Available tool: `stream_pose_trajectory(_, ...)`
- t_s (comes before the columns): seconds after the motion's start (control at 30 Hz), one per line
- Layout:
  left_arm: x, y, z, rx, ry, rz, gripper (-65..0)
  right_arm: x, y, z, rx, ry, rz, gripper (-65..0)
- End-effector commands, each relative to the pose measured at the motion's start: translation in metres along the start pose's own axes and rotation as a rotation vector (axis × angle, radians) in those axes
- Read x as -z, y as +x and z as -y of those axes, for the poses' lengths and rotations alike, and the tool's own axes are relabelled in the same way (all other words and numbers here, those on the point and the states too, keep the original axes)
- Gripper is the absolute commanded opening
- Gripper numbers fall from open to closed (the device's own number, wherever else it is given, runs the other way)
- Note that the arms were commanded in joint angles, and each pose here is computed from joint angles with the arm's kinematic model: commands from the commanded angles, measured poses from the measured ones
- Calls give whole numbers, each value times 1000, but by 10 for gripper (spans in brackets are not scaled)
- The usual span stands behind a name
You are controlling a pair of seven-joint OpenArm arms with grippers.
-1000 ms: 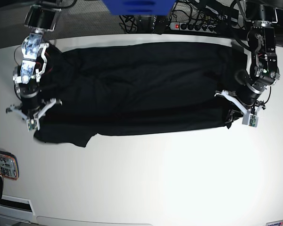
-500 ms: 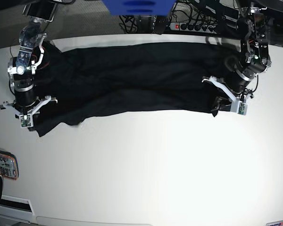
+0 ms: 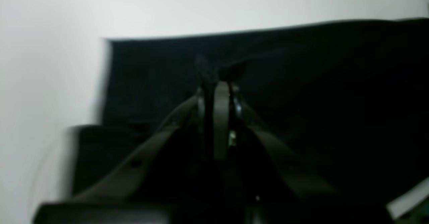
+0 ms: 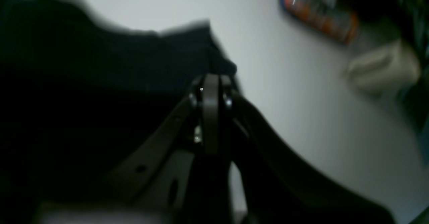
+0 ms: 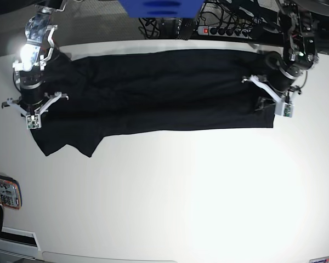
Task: Fold the T-shirt properly
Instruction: 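Lift the hem with both grippers and fold it over toward the collar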
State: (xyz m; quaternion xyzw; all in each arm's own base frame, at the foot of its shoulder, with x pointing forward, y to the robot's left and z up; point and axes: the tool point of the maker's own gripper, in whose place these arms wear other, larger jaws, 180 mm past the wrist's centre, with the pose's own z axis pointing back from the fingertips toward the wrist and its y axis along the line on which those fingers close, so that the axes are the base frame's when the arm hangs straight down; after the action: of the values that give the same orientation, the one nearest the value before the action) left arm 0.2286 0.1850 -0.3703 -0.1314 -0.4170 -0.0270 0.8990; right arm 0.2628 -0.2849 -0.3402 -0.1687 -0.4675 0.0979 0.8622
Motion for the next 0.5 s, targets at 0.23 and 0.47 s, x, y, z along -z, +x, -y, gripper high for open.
stream_pose_trajectory(0.23, -9, 3, 1, 14, -3, 22, -650, -10, 2, 23, 2, -62, 28, -650)
stream_pose_trajectory(0.47, -18, 6, 0, 27, 9, 33, -650, -14, -9, 19, -5, -50, 1, -650)
